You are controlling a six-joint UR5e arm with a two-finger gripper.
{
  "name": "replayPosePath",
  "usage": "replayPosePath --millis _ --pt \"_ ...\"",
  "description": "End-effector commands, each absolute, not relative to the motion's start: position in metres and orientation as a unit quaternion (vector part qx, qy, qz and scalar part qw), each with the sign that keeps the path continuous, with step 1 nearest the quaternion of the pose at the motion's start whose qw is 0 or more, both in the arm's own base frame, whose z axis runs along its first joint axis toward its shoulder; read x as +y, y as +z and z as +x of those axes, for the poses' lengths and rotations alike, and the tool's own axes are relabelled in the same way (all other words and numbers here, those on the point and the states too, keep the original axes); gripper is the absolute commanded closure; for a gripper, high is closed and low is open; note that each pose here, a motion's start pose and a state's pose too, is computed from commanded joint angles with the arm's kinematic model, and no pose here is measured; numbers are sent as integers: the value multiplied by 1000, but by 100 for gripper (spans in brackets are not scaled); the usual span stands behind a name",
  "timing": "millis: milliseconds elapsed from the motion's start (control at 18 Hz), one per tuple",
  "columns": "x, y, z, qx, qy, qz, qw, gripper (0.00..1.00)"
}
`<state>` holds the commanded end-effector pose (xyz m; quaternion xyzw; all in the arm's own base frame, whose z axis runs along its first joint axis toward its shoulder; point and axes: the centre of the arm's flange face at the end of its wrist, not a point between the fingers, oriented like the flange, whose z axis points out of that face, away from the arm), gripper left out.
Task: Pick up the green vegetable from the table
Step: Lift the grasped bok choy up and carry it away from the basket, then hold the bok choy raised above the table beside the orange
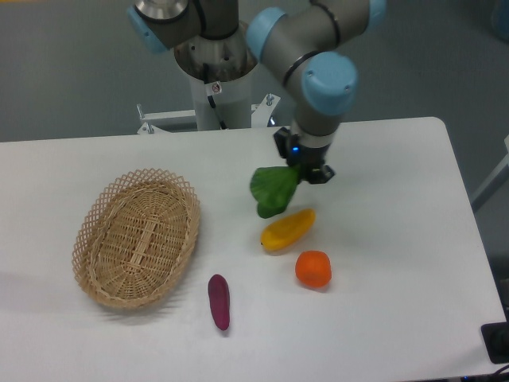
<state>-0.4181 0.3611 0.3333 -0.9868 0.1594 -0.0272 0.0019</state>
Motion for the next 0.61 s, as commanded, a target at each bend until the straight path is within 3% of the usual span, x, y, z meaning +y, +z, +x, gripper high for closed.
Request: replayPosePath --millis 611 --pt "346 340 -532 108 0 -994 9 78"
